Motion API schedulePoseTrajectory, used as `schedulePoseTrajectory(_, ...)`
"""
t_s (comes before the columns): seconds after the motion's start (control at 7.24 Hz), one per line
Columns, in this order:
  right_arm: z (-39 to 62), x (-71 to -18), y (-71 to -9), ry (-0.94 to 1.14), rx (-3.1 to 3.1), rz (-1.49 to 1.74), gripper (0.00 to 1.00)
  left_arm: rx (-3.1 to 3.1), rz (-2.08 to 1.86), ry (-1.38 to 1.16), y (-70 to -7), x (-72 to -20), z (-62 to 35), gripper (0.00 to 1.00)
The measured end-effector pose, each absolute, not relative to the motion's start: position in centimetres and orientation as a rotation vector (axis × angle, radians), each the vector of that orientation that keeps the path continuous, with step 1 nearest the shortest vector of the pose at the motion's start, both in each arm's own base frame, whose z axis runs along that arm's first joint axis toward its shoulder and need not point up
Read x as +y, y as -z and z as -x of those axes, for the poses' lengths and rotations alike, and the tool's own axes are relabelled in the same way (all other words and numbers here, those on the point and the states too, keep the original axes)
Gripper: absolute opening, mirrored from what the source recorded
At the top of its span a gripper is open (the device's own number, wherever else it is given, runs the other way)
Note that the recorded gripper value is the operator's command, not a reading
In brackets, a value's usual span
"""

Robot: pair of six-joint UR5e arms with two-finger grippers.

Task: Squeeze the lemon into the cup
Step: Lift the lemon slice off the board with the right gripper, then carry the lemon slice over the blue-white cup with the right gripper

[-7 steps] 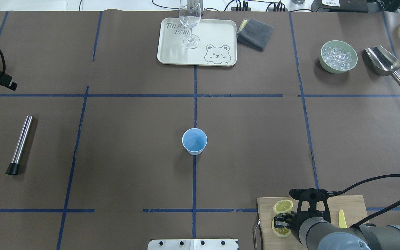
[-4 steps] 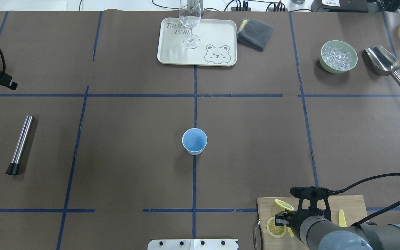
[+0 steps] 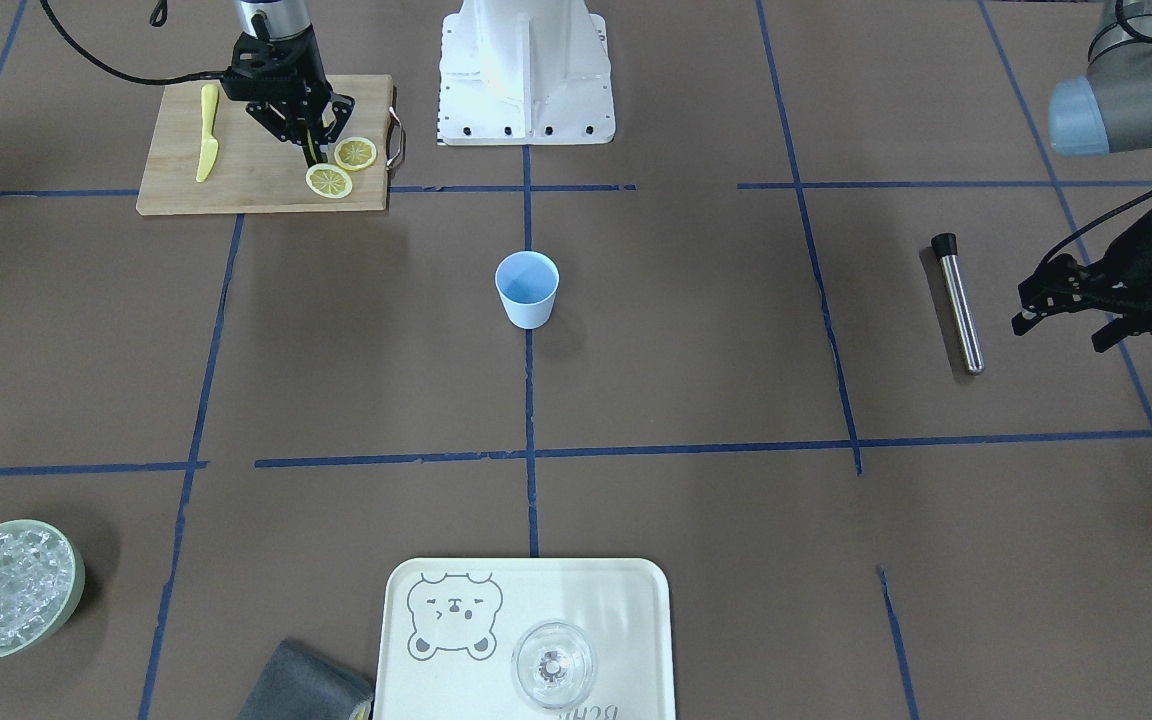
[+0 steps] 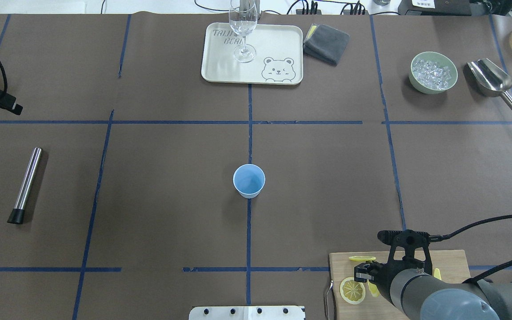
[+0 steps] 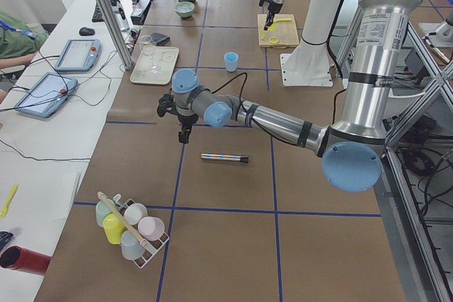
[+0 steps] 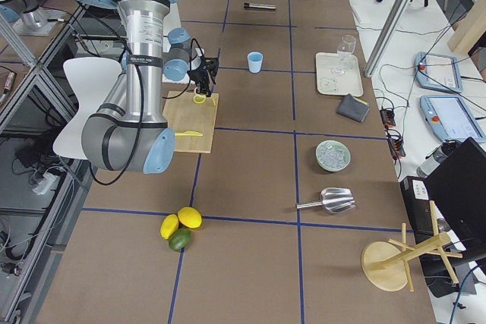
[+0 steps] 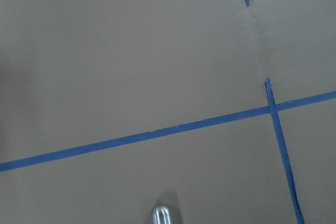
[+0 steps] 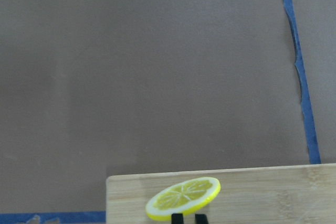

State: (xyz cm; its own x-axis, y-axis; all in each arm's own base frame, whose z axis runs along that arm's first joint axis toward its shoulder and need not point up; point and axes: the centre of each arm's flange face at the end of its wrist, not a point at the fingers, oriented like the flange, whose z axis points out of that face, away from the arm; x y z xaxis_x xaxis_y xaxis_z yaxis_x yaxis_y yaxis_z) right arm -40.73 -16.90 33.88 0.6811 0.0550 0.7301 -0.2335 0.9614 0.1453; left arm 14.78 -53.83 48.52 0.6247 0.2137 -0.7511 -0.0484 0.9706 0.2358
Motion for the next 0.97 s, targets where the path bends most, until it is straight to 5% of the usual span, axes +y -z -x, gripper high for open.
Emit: schedulePoseTrajectory(0.97,39.7,-26.5,-19.4,-0.362,-0.988,-0.269,0.0,0.891,-0.214,-0.157,-47.7,-53.7,-14.7,1.0)
